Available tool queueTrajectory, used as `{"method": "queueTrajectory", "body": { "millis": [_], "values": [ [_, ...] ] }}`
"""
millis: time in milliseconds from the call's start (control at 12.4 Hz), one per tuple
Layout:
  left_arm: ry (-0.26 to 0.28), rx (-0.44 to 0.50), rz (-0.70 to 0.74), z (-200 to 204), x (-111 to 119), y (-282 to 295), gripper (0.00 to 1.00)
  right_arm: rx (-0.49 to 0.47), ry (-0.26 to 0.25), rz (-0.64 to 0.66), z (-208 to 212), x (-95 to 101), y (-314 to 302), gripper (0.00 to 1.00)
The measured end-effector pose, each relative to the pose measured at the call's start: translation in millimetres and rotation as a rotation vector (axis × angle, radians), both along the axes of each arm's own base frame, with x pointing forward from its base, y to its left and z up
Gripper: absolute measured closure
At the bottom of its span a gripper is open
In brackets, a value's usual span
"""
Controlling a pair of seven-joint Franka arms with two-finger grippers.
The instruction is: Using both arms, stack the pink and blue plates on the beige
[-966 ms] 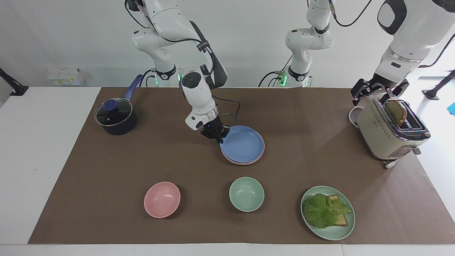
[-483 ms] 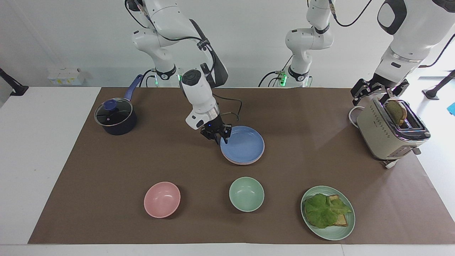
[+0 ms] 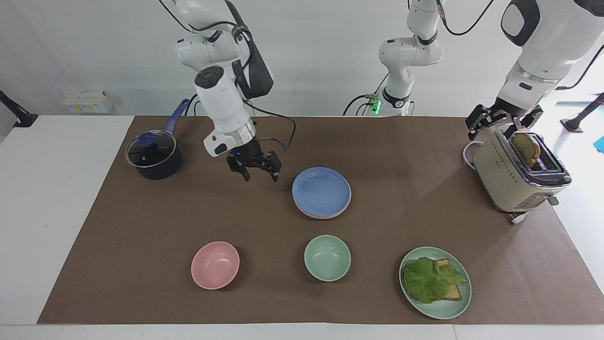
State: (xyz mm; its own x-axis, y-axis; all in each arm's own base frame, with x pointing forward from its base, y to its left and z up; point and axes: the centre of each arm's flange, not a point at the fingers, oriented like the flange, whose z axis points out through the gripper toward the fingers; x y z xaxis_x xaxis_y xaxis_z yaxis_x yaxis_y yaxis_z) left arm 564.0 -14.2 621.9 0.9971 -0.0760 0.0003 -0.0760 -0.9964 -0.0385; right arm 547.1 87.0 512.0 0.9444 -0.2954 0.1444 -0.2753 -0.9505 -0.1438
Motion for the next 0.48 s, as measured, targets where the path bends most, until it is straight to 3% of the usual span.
{"method": "queueTrajectory", "body": {
  "millis": [322,483],
  "values": [
    [0.000,0.000,0.000,0,0,0,0.00,-0.026,0.053,0.007,80,-21.9,-59,0.00],
    [0.000,0.000,0.000,0,0,0,0.00,-0.076,0.051,0.039,115,-25.0,-66,0.00]
  ]
}}
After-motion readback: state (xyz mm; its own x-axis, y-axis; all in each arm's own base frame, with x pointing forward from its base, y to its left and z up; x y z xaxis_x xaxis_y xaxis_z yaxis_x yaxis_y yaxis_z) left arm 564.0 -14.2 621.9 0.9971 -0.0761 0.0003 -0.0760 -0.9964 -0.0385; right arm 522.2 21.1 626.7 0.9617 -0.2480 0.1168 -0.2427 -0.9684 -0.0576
